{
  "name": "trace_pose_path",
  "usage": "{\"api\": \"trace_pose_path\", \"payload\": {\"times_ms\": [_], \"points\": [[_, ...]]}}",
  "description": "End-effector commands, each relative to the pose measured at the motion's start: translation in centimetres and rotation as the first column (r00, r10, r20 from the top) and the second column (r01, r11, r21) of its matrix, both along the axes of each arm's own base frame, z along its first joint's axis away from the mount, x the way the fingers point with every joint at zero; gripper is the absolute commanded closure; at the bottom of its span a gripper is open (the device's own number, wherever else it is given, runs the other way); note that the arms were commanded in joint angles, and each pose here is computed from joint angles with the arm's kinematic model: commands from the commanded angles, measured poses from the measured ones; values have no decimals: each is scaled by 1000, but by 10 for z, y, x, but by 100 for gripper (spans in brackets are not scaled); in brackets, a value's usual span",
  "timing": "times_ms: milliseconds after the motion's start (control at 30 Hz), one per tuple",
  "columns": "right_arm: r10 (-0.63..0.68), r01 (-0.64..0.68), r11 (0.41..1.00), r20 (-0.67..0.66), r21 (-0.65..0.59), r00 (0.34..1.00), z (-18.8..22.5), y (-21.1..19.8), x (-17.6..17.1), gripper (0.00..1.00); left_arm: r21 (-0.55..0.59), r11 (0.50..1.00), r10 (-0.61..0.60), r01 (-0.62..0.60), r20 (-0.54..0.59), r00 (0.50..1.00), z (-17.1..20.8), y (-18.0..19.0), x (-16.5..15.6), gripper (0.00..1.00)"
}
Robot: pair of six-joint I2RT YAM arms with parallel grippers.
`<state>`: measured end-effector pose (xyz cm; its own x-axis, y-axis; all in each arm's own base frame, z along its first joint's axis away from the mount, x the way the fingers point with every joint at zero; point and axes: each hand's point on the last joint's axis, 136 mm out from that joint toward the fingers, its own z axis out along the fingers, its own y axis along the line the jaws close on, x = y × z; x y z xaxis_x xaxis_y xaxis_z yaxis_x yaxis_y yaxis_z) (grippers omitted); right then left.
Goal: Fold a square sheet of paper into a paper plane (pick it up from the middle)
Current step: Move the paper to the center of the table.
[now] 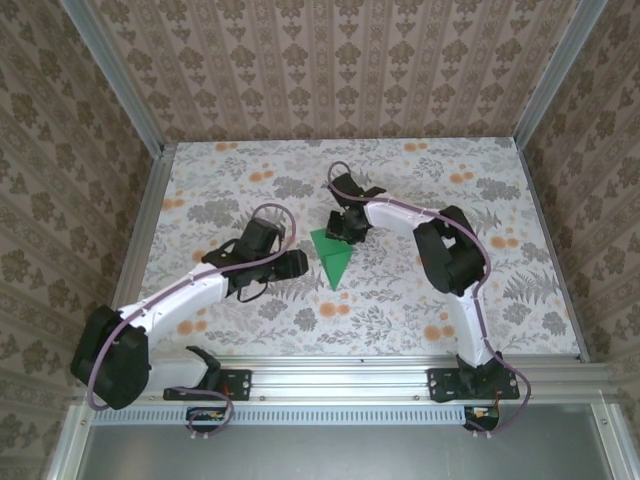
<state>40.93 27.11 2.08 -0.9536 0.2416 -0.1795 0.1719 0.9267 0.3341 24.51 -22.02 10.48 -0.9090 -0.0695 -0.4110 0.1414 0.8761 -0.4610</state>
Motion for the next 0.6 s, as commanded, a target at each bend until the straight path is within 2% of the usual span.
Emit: {"api": "trace_pose_path", "payload": {"times_ms": [0, 133, 333, 467, 567], "points": [[-189, 182, 979, -75, -89, 979, -5, -41, -37, 67, -12, 1000, -21, 21, -12, 1000, -1, -15, -9, 31], [-330, 328, 944, -55, -41, 942, -1, -57, -54, 67, -89, 993, -85, 82, -37, 996, -2, -53, -19, 38], [-512, 512, 858, 20, -34, 859, 11, -88, -59, 67, -193, 964, -200, 182, -75, 977, -7, -111, -31, 57], [-590, 593, 804, 57, -44, 805, 17, -108, -56, 67, -198, 950, -263, 241, -95, 960, -11, -130, -38, 64], [-606, 608, 793, 64, -26, 793, 20, -111, -52, 68, -206, 946, -281, 252, -124, 952, -19, -137, -42, 71]]}}
